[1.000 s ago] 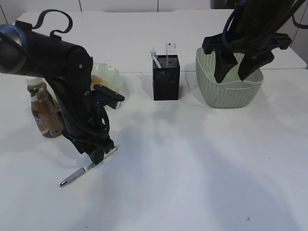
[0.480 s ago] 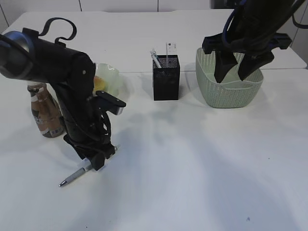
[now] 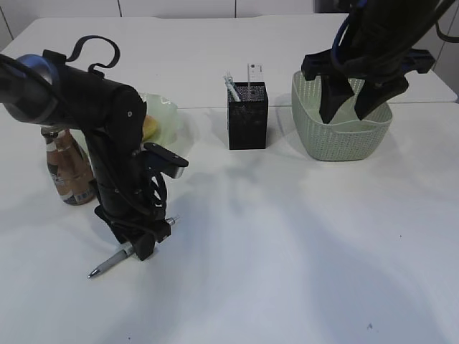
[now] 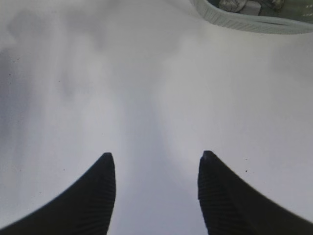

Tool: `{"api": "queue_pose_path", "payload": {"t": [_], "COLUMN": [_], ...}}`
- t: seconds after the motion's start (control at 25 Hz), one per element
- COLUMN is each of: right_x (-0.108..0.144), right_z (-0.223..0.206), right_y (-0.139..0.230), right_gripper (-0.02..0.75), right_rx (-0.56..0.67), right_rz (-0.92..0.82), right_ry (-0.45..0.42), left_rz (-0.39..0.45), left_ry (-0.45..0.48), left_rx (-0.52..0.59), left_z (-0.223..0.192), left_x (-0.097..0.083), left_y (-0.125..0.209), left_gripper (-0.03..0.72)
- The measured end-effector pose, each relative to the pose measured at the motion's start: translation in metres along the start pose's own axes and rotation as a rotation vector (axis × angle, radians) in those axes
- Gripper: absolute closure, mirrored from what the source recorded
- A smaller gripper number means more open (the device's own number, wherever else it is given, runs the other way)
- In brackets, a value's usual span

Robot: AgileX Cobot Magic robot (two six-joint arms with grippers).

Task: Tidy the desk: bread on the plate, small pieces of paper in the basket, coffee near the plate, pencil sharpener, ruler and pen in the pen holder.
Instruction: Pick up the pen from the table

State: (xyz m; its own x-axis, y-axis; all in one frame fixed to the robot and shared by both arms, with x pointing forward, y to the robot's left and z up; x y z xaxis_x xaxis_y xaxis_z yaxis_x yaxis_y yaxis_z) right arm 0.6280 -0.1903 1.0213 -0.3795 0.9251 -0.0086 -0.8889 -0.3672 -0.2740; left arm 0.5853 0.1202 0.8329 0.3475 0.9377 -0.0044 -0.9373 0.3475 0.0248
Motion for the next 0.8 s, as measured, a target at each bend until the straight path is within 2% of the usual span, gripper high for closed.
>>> {"api": "queue_pose_path", "payload": {"t": [0.28,0.64,0.8], "right_x": [0.0,-0.0003,-0.0009], "right_z": [0.0,0.0,0.0], "right_y": [0.0001,0.0001,0.0002], "right_gripper": [0.307,0.307,0.307], "right_rx": [0.0,0.001,0.001], "right_rz": [0.0,0.001,0.002], "right_ry": [0.0,0.002,0.006], "left_rz": [0.0,-0.005,-0.005], "left_ry": [-0.001,-0.008,-0.008], "left_rx": [0.006,0.003,0.003], "left_z": [-0.001,-0.0011,-0.0011], "left_x": [0.0,0.001,0.001], "left_y": [0.0002,-0.0011,-0.0011], "left_gripper": [0.333,0.59,0.61]}}
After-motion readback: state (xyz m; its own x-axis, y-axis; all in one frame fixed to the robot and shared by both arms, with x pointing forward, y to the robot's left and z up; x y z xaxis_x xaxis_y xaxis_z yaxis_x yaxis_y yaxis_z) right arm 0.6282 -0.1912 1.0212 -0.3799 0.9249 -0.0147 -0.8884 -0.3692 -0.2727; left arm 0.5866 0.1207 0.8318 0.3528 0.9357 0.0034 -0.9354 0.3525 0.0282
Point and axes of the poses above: a point on each arm's last joint axis where the gripper is mounted, z pointing back along that axis away from the gripper, x along the wrist's bending axis when the last joint is at zero, y = z × x, the point moved 6 cm from there along -z, pointing out along that axis toward the gripper, and after that the axes turned 15 degrees about z, right-handed, at the moved point
